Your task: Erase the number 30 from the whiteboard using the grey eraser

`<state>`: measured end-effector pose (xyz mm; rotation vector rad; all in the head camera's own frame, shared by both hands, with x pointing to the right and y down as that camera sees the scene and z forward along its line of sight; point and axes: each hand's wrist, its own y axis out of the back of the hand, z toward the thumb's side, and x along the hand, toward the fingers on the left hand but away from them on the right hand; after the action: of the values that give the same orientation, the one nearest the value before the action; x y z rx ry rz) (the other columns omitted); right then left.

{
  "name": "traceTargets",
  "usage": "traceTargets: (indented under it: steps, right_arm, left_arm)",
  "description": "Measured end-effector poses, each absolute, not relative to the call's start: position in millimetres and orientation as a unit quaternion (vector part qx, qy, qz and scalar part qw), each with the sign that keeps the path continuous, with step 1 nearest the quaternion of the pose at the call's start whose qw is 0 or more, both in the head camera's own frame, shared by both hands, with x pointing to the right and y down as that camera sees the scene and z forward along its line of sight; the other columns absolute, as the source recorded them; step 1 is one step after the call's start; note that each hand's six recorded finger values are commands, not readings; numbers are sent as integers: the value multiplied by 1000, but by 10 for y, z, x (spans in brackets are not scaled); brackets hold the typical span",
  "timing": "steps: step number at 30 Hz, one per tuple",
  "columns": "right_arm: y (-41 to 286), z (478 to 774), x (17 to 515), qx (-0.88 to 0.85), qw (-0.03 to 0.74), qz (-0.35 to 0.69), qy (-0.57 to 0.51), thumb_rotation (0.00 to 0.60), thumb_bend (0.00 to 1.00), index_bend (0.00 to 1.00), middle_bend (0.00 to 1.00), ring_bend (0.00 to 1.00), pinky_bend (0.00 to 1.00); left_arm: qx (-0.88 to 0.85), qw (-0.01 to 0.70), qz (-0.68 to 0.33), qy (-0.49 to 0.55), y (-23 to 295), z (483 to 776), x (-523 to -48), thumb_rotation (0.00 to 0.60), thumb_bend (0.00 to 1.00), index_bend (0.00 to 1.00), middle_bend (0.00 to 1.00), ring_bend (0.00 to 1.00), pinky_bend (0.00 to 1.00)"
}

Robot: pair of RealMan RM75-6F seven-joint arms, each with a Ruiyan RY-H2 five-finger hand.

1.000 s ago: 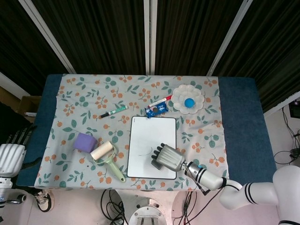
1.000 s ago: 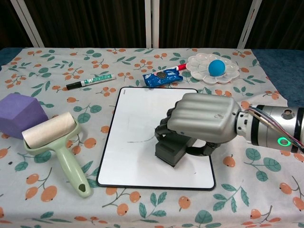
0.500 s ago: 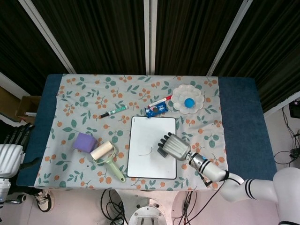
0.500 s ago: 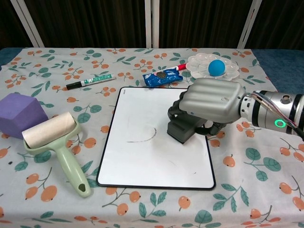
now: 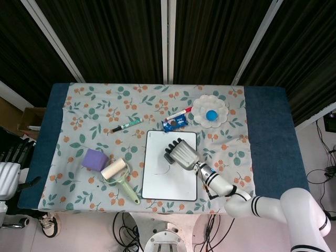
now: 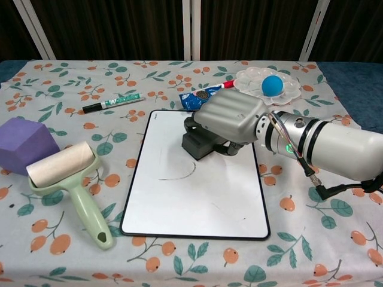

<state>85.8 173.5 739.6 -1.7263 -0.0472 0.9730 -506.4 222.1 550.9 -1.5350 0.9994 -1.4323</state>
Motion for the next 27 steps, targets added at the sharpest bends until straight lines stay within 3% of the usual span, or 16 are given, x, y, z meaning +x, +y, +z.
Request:
traceTargets:
  steps: [17,27]
  right_arm:
    - [2329,6976,565,-772,550,318,17,600,317,568,553,448,484]
    - [2109,7092,671,-750,563,349,6,600,317,568,554,448,484]
  left_arm:
    - [-608,398,-561,395,2225,5506,-5047,600,0,74,55,68,163]
    - [-609,398,-560,396,2219,5509,-5041,600,0,74,55,68,162]
